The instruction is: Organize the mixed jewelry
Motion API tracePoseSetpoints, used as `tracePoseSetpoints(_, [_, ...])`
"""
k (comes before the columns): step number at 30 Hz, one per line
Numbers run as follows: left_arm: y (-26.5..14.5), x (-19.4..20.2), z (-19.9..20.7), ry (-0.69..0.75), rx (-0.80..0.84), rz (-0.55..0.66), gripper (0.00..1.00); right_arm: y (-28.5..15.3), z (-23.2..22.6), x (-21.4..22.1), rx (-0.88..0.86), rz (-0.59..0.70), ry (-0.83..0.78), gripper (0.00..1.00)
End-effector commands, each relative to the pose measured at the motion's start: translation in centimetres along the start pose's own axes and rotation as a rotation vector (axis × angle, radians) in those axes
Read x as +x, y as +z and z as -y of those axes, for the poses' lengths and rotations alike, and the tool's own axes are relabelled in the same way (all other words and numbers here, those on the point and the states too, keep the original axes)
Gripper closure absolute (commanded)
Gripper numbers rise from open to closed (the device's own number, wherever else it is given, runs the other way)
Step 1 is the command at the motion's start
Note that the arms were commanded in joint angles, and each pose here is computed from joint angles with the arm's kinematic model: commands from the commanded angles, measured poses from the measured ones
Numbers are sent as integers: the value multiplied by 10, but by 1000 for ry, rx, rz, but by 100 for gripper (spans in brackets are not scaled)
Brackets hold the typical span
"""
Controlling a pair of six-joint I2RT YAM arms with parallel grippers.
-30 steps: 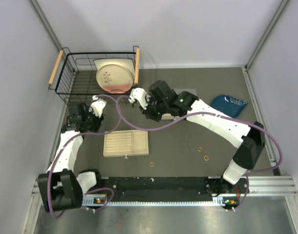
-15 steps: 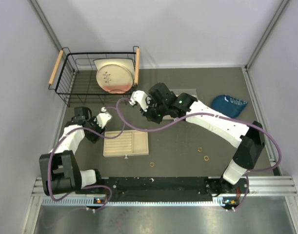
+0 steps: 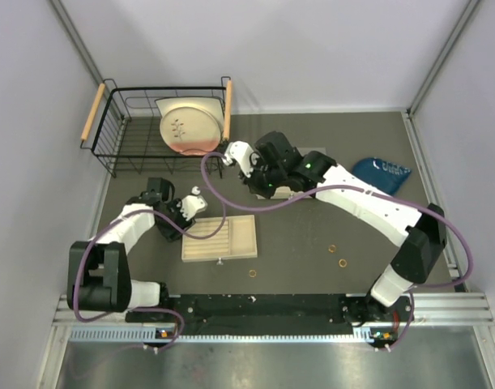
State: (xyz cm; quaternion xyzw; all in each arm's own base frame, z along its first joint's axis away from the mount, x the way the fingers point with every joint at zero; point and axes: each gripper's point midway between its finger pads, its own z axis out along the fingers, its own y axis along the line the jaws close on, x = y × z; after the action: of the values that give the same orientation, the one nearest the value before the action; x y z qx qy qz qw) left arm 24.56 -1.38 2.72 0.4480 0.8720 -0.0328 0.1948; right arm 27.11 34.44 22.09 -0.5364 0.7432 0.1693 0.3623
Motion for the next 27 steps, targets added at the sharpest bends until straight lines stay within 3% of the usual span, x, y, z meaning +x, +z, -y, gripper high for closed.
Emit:
tracePoseSetpoints(1, [4,-23,14,25,54,23,50,-14,2,-8,23,46,11,100])
tracePoseSetpoints(13, [16,-89,29,90,85,75,50,-20,7,6,58,23,19,100])
tracePoseSetpoints(19, [20,-99,49,100,131,78,51,-31,18,16,95,21,36,100])
tracePoseSetpoints(27, [-10,-114,32,52,38,173,52,-33,42,35,145,-7,84,100])
